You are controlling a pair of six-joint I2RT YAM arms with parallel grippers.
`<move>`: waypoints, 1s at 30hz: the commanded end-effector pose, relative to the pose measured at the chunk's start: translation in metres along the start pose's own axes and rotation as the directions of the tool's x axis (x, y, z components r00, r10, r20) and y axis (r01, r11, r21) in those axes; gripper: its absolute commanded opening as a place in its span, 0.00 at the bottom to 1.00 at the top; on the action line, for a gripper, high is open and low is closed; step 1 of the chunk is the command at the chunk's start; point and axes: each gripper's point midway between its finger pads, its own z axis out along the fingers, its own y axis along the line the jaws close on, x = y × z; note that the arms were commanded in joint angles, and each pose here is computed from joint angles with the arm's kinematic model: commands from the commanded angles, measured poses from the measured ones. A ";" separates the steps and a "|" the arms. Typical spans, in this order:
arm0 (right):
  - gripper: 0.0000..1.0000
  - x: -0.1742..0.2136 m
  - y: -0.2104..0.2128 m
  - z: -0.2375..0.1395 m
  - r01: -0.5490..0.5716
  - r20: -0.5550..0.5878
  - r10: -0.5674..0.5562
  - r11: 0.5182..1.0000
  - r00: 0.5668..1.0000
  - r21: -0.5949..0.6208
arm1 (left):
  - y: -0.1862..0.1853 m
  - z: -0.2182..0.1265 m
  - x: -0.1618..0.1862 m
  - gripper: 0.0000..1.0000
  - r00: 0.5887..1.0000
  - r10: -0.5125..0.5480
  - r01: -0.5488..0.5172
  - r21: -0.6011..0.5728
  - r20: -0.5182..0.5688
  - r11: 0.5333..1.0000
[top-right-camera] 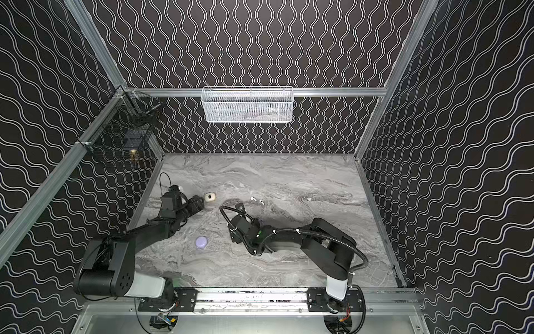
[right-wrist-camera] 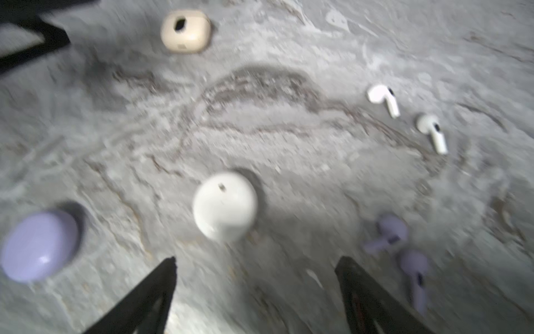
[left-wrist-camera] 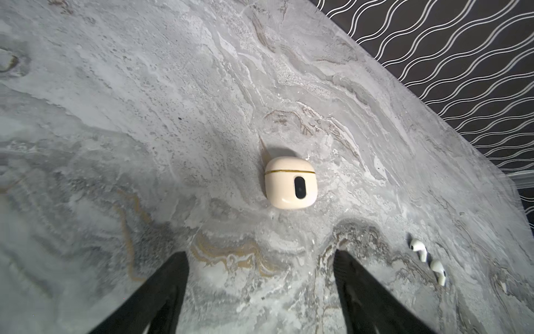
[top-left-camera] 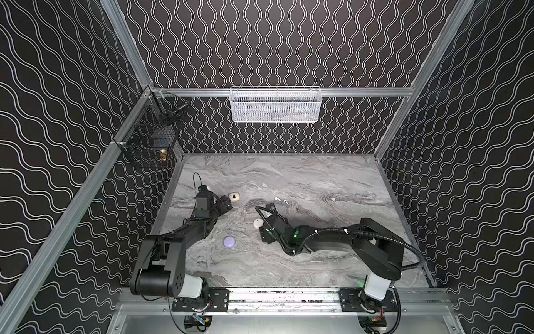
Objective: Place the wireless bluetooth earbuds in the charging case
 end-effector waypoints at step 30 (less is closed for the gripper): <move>0.79 -0.005 0.000 -0.006 0.084 0.042 -0.084 0.996 0.996 0.002 | -0.015 -0.027 -0.025 0.84 0.989 0.069 -0.074 0.035 0.129 0.997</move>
